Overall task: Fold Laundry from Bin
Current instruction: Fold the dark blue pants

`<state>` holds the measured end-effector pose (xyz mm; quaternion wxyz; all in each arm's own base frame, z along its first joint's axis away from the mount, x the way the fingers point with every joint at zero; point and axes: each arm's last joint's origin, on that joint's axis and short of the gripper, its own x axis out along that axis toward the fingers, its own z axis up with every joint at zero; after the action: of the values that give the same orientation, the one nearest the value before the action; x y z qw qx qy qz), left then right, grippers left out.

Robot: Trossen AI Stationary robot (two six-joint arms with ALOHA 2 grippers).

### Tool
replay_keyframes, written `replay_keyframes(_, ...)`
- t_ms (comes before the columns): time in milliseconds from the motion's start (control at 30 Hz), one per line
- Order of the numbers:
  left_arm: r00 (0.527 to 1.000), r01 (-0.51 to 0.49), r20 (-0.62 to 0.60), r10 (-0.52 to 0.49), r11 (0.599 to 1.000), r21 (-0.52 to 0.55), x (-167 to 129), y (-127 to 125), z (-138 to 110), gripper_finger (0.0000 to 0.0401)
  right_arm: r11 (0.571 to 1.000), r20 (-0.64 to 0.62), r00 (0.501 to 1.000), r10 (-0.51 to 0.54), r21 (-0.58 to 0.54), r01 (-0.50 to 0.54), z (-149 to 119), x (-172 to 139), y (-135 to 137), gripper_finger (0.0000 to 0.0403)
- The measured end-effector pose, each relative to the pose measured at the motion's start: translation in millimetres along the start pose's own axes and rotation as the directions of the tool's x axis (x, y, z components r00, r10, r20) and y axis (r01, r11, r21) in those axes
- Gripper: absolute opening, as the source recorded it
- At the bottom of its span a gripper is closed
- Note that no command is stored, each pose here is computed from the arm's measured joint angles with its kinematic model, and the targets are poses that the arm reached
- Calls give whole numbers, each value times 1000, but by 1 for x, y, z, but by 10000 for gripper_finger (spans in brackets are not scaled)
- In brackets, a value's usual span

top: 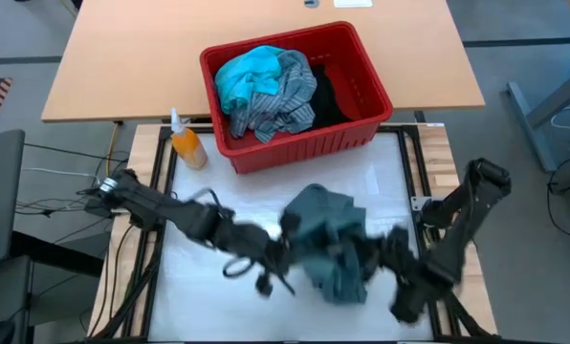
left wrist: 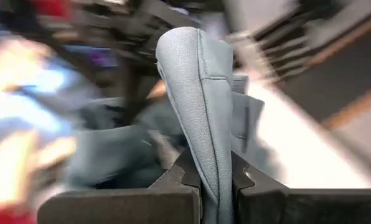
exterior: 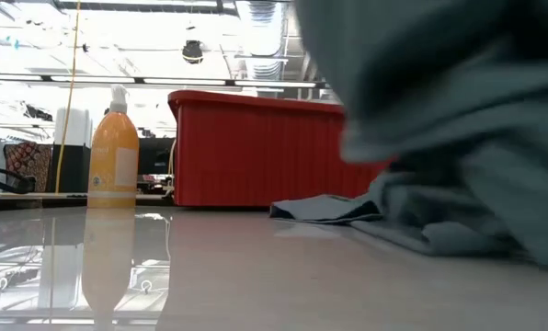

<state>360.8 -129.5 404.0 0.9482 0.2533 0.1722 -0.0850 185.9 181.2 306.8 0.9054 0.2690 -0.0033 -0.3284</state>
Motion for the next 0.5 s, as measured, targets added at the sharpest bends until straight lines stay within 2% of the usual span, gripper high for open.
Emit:
replay_keyframes(67,998,-65,14,64,997,38,-15,27,-1,0,999,71,996,-46,4,46,19,16,-4,32)
replay_keyframes(133,996,-86,39,85,995,42,-31,51,-3,0,997,131,989,-75,15,73,39,26,-6,33)
replay_keyframes(233,996,-69,50,67,997,28,-50,78,-12,0,996,117,990,-76,-37,81,59,30,1,32)
replay_keyframes(267,998,-34,43,34,999,13,-53,84,-16,0,997,55,997,-54,-55,57,63,30,4,32)
replay_keyframes(333,997,73,19,-72,997,-38,-55,91,-27,0,999,-154,987,46,-9,-48,64,29,12,32)
replay_keyframes(400,975,217,-31,-221,971,-104,-51,89,-43,0,986,-362,919,156,106,-126,54,29,21,33)
replay_keyframes(433,956,283,-46,-291,950,-134,-45,86,-53,0,979,-428,883,190,151,-138,43,28,26,34)
replay_keyframes(500,911,389,-76,-406,905,-170,-30,73,-76,0,979,-509,840,186,166,-117,13,27,31,34)
